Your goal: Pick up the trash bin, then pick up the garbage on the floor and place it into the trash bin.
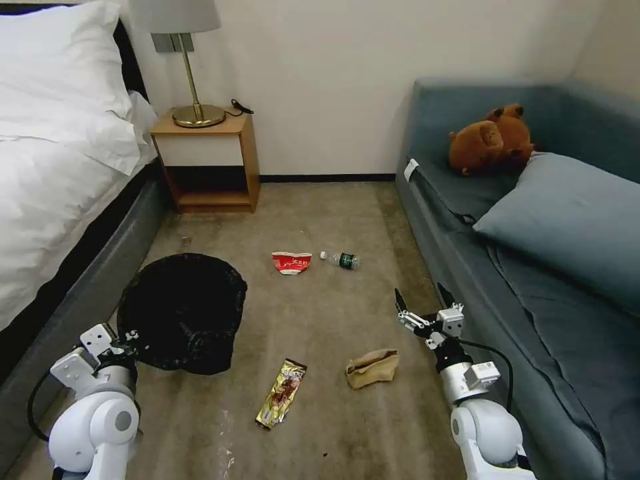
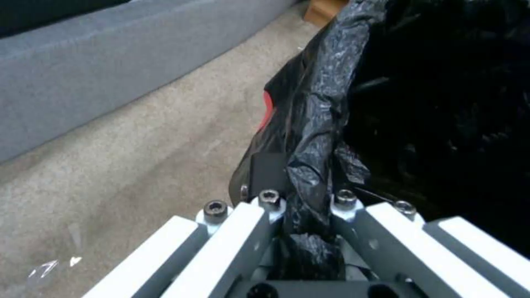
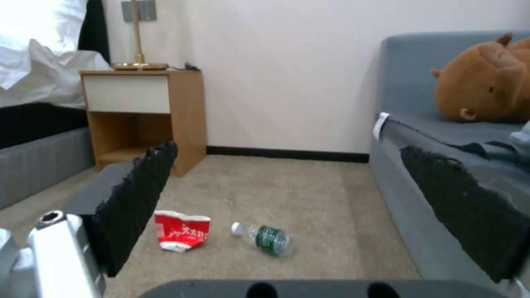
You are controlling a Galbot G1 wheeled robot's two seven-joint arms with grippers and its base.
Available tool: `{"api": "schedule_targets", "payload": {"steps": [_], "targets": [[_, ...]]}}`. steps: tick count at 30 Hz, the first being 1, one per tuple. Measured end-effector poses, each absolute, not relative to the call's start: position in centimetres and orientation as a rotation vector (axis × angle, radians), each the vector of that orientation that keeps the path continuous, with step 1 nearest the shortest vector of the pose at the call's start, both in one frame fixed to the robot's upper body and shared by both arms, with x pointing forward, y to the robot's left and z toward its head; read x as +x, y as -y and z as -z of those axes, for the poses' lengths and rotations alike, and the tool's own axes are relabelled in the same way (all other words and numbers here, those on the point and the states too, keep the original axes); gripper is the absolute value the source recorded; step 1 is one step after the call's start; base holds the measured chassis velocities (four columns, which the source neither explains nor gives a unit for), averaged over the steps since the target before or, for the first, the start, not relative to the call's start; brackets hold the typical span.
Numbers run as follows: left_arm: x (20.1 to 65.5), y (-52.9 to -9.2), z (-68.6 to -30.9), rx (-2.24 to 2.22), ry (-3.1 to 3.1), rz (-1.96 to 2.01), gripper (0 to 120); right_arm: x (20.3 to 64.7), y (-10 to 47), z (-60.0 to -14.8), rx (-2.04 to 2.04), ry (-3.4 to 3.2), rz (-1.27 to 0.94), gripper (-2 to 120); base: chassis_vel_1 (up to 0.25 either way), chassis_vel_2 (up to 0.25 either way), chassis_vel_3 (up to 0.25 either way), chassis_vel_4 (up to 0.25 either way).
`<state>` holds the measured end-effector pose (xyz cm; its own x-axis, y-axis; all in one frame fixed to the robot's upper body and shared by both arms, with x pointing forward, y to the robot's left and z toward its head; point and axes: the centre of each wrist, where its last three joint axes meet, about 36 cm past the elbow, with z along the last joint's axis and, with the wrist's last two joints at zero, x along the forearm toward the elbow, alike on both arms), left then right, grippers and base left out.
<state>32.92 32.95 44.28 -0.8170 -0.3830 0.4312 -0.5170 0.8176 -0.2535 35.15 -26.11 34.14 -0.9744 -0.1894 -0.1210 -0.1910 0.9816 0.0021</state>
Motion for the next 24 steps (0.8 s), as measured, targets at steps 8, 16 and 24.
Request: {"api": "schedule_targets", "payload": {"steps": [8,16,24], "targets": [[33.01,-32.99,-43.76,0.687,2.629,-0.522,1,35.20,26.07,-33.88,-0.283,-3.013,-0.031,100,-0.075,0.075,0.063,-0.076],[32.87,-33.09,-43.53,0.691,2.629,-0.520,1,35.21,26.19,-33.89,-0.274,-3.014,-0.036,100,-0.078,0.078,0.085,-0.076],[32.66,-33.29,-43.50,0.698,2.628,-0.526,1,35.13,26.19,-33.70,-0.268,-2.983,-0.037,100,-0.043,0.051,0.042,-0.041]]}}
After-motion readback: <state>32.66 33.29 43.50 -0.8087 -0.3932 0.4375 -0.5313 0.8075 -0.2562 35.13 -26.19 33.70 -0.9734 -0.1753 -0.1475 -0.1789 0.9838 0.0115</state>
